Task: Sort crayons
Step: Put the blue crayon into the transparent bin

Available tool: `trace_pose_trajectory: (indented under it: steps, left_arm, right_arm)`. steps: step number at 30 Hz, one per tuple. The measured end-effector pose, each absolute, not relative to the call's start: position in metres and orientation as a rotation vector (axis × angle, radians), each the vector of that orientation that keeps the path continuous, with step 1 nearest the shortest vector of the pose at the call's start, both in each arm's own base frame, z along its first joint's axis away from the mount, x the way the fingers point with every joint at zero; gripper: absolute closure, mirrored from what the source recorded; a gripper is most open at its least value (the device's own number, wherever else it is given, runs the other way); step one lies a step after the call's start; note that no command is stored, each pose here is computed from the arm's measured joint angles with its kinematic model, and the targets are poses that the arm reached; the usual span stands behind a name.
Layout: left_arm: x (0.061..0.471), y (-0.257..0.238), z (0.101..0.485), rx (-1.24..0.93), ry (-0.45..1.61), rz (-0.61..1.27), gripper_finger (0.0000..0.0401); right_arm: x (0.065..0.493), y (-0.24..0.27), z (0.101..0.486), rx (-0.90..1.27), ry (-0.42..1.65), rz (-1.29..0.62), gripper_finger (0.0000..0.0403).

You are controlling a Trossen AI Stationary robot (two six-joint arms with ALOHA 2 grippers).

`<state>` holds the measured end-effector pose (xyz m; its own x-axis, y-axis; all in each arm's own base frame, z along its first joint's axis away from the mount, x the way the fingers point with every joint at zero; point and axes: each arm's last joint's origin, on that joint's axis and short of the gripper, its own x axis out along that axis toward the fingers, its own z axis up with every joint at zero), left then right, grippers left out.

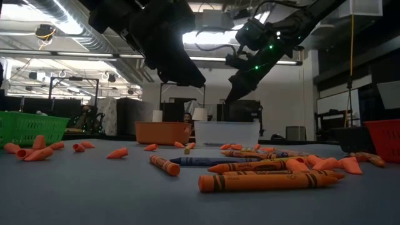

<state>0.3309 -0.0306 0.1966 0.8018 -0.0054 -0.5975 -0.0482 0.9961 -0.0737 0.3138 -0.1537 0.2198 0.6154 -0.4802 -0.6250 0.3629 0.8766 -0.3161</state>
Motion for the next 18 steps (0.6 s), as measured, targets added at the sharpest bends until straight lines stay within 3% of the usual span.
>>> trace_pose_trajectory:
  steps: [11, 18]
  left_arm:
    - [0.331, -0.030, 0.197, -0.081, 0.638, 0.041, 0.0303]
    - [0.331, -0.031, 0.197, -0.084, 0.636, 0.039, 0.0303]
  right_arm:
    - [0.318, -0.155, 0.213, -0.166, 0.765, -0.497, 0.0285]
    - [0.314, -0.153, 0.207, -0.146, 0.844, -0.462, 0.0272]
